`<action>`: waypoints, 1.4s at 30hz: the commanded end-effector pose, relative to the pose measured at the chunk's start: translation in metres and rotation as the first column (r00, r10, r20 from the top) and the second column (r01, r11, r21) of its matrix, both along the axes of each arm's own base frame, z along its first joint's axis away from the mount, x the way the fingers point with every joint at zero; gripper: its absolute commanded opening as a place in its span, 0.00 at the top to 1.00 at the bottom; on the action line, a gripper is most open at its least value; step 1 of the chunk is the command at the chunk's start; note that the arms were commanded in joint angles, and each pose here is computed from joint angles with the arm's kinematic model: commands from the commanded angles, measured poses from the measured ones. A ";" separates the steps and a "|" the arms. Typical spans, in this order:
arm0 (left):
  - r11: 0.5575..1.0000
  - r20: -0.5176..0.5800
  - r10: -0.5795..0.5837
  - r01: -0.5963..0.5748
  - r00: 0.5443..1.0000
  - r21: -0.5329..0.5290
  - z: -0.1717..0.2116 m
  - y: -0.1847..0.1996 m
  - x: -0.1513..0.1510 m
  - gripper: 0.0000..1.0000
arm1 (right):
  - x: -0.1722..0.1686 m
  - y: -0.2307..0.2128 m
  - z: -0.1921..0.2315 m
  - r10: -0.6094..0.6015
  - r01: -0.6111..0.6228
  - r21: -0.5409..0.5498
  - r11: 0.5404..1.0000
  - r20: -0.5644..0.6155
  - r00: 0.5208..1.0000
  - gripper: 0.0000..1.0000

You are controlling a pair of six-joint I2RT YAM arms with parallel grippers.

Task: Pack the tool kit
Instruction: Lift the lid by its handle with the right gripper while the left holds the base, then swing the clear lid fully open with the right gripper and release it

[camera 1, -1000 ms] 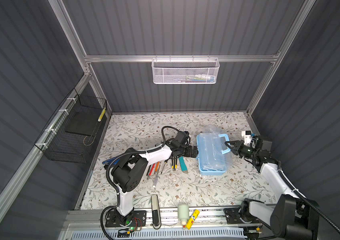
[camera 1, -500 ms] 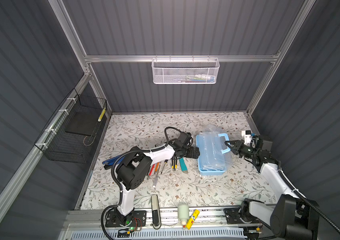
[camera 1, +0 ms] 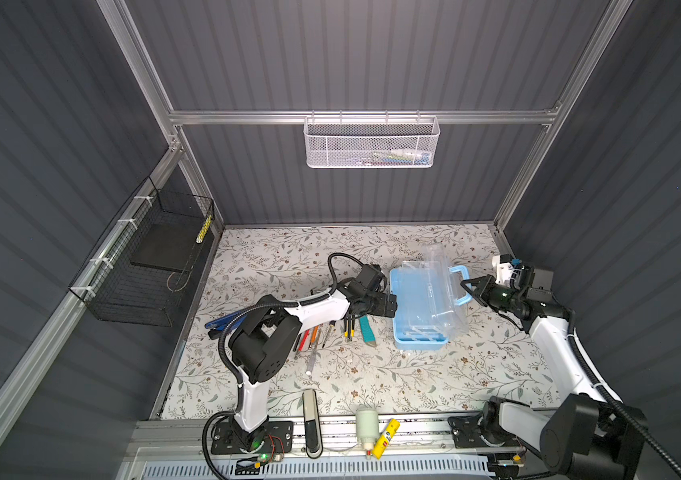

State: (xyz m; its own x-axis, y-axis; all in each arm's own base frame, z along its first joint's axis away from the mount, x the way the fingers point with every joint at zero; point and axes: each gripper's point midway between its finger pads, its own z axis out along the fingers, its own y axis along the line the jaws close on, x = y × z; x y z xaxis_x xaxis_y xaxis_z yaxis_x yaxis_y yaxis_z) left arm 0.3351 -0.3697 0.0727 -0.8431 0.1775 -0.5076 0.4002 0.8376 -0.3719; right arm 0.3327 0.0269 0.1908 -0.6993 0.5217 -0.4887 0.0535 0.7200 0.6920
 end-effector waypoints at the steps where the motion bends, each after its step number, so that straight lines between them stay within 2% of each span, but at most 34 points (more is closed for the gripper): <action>1: 0.995 -0.035 -0.004 0.007 0.999 0.099 -0.012 0.020 -0.011 0.01 | -0.003 -0.035 -0.008 -0.100 0.095 -0.190 0.977 -0.015 0.995 0.99; 4: 0.995 -0.031 -0.010 0.013 0.999 0.101 -0.011 0.020 -0.011 0.01 | -0.007 -0.050 -0.021 -0.144 0.134 -0.214 0.968 -0.035 0.989 0.97; 11: 0.995 -0.030 -0.016 0.019 0.999 0.099 -0.007 0.019 -0.012 0.01 | -0.006 -0.078 -0.049 -0.225 0.211 -0.193 0.958 -0.053 0.973 0.94; 14: 0.996 -0.026 -0.020 0.022 0.999 0.089 -0.006 0.018 -0.012 0.01 | -0.004 -0.092 -0.059 -0.259 0.239 -0.204 0.949 -0.074 0.963 0.87; 18: 0.998 -0.026 -0.025 0.027 0.999 0.061 -0.003 0.013 -0.012 0.01 | -0.005 -0.115 -0.069 -0.323 0.297 -0.217 0.930 -0.094 0.942 0.73; 20: 0.999 -0.026 -0.030 0.031 0.999 0.042 0.000 0.010 -0.011 0.01 | -0.004 -0.122 -0.069 -0.350 0.323 -0.224 0.919 -0.091 0.932 0.71; 30: 0.999 -0.038 -0.050 0.050 0.998 -0.011 0.005 0.002 -0.016 0.01 | -0.003 -0.137 -0.073 -0.399 0.367 -0.235 0.900 -0.108 0.911 0.65; 33: 0.995 -0.030 -0.064 0.061 0.997 -0.075 0.015 -0.005 -0.020 0.03 | -0.010 -0.150 -0.071 -0.434 0.388 -0.281 0.878 -0.123 0.893 0.67; 38: 0.984 0.027 -0.056 0.060 0.998 -0.168 0.035 -0.009 -0.021 0.04 | -0.015 -0.161 -0.063 -0.472 0.436 -0.257 0.862 -0.093 0.877 0.69; 42: 0.975 0.009 -0.083 0.083 0.997 -0.204 0.036 -0.016 -0.026 0.14 | -0.012 -0.162 -0.054 -0.466 0.437 -0.247 0.865 -0.073 0.882 0.70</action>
